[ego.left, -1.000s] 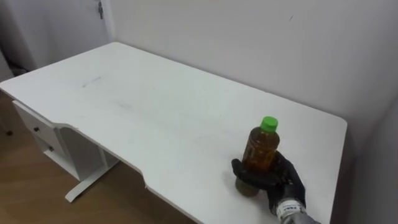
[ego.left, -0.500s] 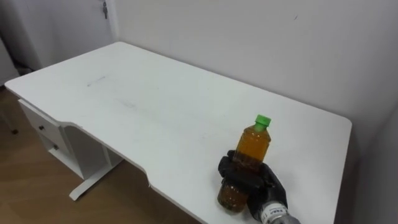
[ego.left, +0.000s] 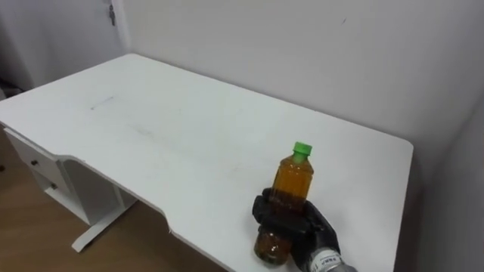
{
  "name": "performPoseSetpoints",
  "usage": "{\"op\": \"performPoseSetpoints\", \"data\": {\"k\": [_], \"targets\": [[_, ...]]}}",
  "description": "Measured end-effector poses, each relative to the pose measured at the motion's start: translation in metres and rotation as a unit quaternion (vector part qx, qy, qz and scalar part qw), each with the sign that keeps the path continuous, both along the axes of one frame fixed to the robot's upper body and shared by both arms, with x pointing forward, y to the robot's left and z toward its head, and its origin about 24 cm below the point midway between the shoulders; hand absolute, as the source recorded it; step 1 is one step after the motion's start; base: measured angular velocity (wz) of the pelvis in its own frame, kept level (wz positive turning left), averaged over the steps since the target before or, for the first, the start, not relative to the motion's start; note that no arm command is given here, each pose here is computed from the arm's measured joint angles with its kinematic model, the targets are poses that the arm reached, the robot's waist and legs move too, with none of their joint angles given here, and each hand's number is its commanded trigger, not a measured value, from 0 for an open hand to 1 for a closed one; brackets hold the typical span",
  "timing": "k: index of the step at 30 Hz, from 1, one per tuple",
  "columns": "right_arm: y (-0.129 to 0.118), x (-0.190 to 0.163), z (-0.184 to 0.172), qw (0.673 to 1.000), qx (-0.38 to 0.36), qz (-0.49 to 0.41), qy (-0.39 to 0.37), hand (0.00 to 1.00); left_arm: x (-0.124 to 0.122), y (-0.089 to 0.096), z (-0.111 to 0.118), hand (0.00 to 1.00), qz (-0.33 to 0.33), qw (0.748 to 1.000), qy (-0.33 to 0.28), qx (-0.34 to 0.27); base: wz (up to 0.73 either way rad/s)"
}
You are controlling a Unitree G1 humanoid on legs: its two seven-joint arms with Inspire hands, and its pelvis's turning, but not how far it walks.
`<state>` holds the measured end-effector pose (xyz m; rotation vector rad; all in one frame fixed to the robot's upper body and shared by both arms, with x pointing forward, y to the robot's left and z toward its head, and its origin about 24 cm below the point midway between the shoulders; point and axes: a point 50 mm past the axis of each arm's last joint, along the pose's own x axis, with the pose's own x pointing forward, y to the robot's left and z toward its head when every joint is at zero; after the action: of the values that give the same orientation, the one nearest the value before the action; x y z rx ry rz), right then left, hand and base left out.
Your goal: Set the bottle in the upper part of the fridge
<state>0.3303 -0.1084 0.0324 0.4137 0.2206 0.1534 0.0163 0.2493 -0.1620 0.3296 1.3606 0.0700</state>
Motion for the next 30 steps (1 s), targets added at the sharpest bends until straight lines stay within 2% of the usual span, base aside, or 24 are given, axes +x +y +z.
{"op": "performPoseSetpoints", "data": {"k": [8,12,19,30], "targets": [[-0.005,-0.003,0.035,0.994,-0.035,0.051,-0.088,1.00,0.001,0.012,0.003,0.00,0.022,1.000,-0.009,0.014,-0.08],[-0.003,-0.014,0.037,0.992,-0.028,0.072,-0.103,1.00,0.002,0.017,0.005,0.00,0.027,0.999,-0.012,0.027,-0.16],[-0.006,-0.024,0.044,0.988,-0.028,0.092,-0.120,1.00,-0.002,0.017,0.005,0.00,0.029,0.999,-0.007,0.029,-0.23],[-0.003,-0.038,0.102,0.964,0.001,0.117,-0.238,1.00,-0.005,0.017,0.005,0.00,0.009,0.999,0.001,0.031,-0.10]]}}
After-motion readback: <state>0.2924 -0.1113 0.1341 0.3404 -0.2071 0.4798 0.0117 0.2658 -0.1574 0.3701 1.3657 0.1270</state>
